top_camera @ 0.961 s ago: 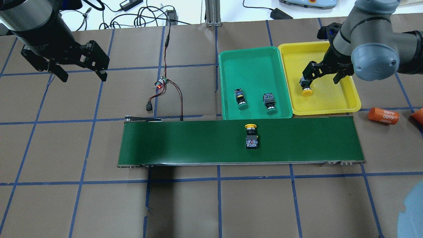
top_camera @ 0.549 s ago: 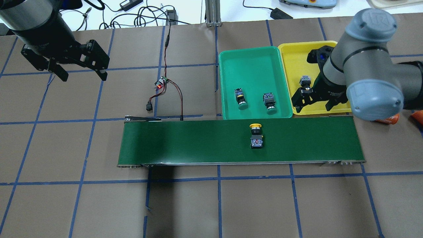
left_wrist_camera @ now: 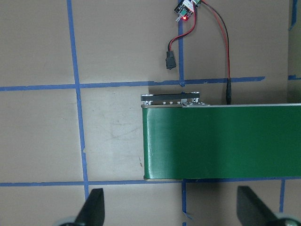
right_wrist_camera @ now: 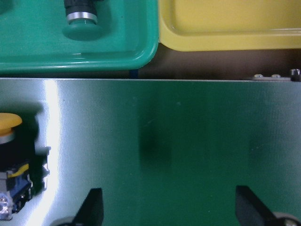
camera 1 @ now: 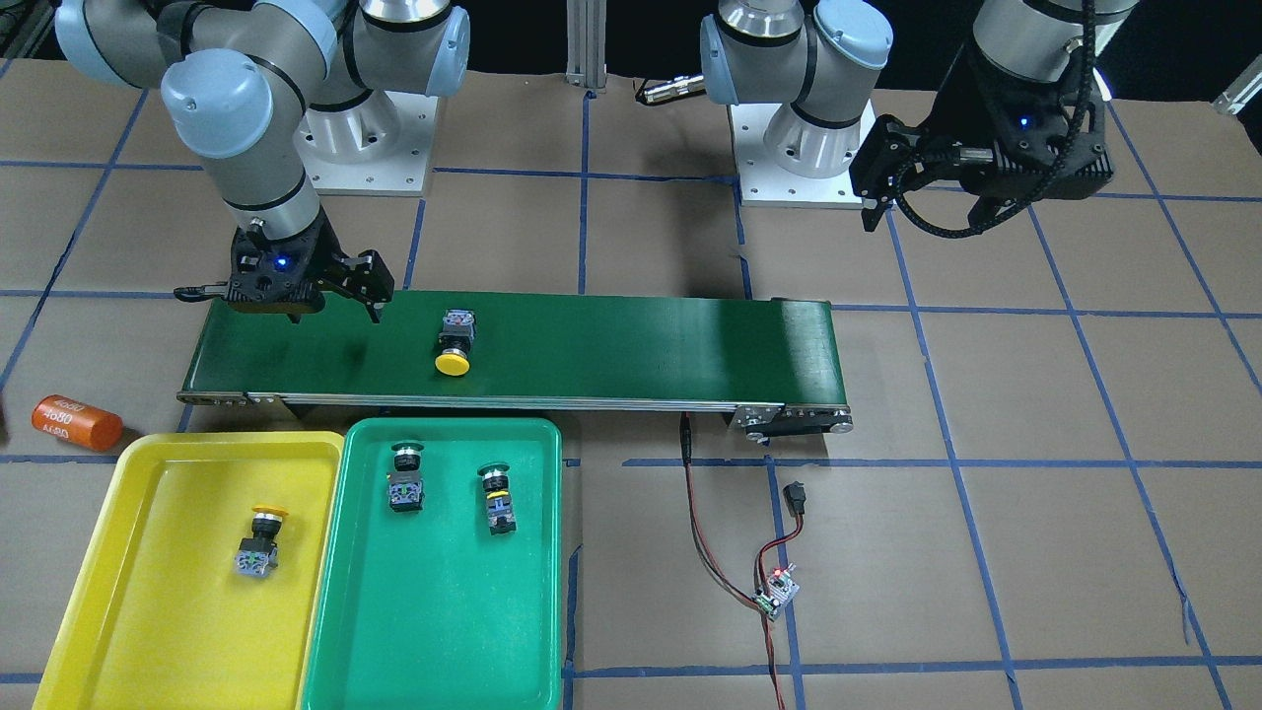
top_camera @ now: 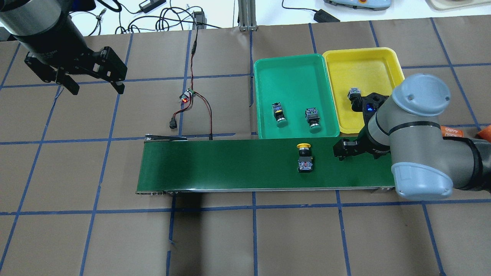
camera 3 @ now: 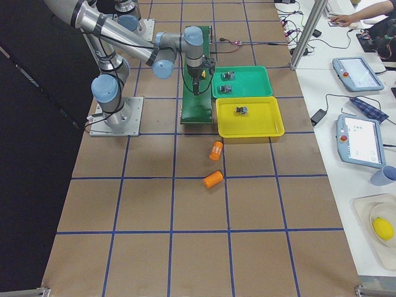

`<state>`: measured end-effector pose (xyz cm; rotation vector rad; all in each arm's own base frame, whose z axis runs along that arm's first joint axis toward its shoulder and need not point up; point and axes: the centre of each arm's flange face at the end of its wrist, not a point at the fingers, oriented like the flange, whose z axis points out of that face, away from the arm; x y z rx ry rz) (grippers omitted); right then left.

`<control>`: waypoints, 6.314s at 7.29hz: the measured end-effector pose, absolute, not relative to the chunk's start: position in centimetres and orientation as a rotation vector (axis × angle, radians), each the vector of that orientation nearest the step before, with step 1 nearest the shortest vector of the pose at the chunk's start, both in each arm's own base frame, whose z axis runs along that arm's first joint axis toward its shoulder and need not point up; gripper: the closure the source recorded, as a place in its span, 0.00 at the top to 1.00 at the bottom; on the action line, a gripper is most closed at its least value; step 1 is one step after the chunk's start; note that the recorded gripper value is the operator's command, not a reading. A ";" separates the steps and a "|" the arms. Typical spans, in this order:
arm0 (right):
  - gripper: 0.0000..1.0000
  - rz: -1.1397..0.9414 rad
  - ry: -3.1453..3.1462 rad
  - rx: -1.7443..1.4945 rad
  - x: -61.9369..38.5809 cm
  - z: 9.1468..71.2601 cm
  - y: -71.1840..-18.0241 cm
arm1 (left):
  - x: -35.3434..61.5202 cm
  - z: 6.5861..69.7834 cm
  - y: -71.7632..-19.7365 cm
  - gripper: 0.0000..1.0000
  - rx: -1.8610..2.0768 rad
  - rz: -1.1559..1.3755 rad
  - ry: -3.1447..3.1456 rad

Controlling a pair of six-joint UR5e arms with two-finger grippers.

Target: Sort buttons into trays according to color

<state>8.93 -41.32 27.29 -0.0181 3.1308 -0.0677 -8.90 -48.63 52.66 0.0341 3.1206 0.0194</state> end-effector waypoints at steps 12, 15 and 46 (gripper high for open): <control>1.00 -0.054 3.118 0.073 11.8 26.7 -40.7 | -8.9 52.7 -48.6 1.00 0.035 0.018 3.120; 1.00 -0.050 3.117 0.070 11.8 26.5 -40.8 | -8.9 52.7 -48.6 1.00 0.035 0.016 3.120; 1.00 -0.053 3.144 -0.067 16.9 51.4 -42.9 | -8.9 52.7 -48.6 1.00 0.026 0.017 3.120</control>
